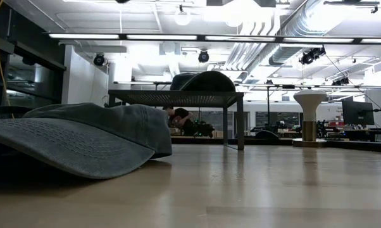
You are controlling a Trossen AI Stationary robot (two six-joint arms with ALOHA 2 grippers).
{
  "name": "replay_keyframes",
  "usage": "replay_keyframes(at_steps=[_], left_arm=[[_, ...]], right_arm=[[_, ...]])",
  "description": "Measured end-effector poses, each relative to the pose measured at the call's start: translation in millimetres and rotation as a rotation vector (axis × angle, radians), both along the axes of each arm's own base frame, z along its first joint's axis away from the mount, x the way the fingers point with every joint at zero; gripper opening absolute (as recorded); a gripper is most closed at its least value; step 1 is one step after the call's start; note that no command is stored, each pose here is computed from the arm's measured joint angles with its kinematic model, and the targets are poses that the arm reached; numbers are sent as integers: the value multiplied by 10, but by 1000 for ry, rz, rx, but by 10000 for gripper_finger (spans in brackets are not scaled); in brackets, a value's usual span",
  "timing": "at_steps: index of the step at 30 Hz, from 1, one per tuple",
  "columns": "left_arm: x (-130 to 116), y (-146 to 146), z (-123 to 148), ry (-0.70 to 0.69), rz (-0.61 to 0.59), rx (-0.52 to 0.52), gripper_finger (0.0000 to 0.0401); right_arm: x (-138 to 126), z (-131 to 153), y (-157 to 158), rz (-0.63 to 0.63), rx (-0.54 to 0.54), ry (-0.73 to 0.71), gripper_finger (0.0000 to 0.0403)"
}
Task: Pick & Place hat
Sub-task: Put the right black cap on the shelf
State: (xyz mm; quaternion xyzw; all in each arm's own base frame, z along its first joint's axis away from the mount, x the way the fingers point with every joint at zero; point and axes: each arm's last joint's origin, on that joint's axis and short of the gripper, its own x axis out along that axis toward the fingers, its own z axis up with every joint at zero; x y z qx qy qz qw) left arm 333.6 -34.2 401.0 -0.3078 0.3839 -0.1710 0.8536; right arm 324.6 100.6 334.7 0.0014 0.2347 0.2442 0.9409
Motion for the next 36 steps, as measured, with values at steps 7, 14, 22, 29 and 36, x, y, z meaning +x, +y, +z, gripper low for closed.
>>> replay_keyframes(at_steps=[7,14,22,29,36], left_arm=[[-12,14,22,-24,17,35,121],[-46,15,61,-41,13,36,177],[-204,32,206,-83,37,51,180],[-308,48,253,-133,-2,158,181],[-314,33,257,-189,-102,193,220]], right_arm=[[-33,-23,87,-99,-13,30,3],[-49,-19,144,-163,-3,30,1],[-58,-4,192,-201,-12,6,1],[-49,111,203,-177,13,-30,0],[-55,171,199,-175,6,-29,0]])
